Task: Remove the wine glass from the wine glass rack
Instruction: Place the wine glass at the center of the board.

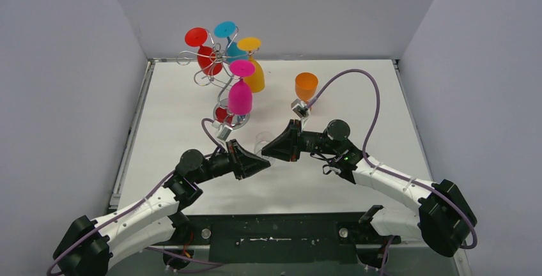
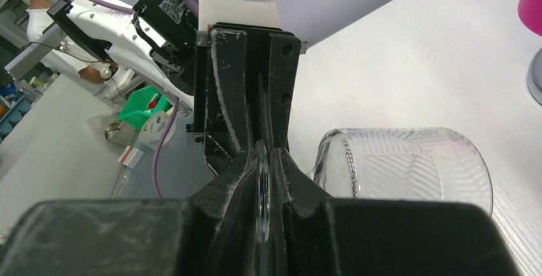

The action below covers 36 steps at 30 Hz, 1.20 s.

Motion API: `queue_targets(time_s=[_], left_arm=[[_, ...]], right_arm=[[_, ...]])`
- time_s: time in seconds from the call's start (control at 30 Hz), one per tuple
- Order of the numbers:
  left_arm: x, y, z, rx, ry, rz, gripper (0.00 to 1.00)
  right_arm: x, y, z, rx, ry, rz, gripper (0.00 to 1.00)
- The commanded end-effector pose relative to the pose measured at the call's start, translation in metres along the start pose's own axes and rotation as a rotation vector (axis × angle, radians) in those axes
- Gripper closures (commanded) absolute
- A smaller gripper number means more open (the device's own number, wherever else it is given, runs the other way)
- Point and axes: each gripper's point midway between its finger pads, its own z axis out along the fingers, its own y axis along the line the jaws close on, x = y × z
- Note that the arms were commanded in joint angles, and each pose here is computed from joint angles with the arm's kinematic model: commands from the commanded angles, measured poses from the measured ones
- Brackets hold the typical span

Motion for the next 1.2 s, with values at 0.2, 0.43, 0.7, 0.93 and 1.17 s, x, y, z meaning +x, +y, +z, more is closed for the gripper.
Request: queue_targets(time_s=[0.2,0.43,0.7,0.93,1.17], left_arm=[[-0.042,-0.021,0.002,0.079,-0.196,0.119,1.00],[-0.030,-0.016,-0.008,0.055,-0.123,0.392,1.00],[-0.010,-0.002,-0.020,0.025,-0.006,0.584,1.00],[0.007,-0.012,-0.013,0.116,0.103,0.647,1.00],[0.014,-0.013,-0.012,0.174,0.160,0.746,1.00]], right_arm=[[0.010,0.046,0.002,-0.179,0.066,-0.077,0.95],[-0.006,0.035,0.005,-0.093,0.063,-0.073,0.50],[-0.059,0.015,-0.014,0.079,-0.107,-0.098,0.25],[-0.085,-0.036,-0.034,0.336,-0.131,-0.083,0.18],[-0.075,-0.054,-0.038,0.301,-0.026,0.030,0.18]])
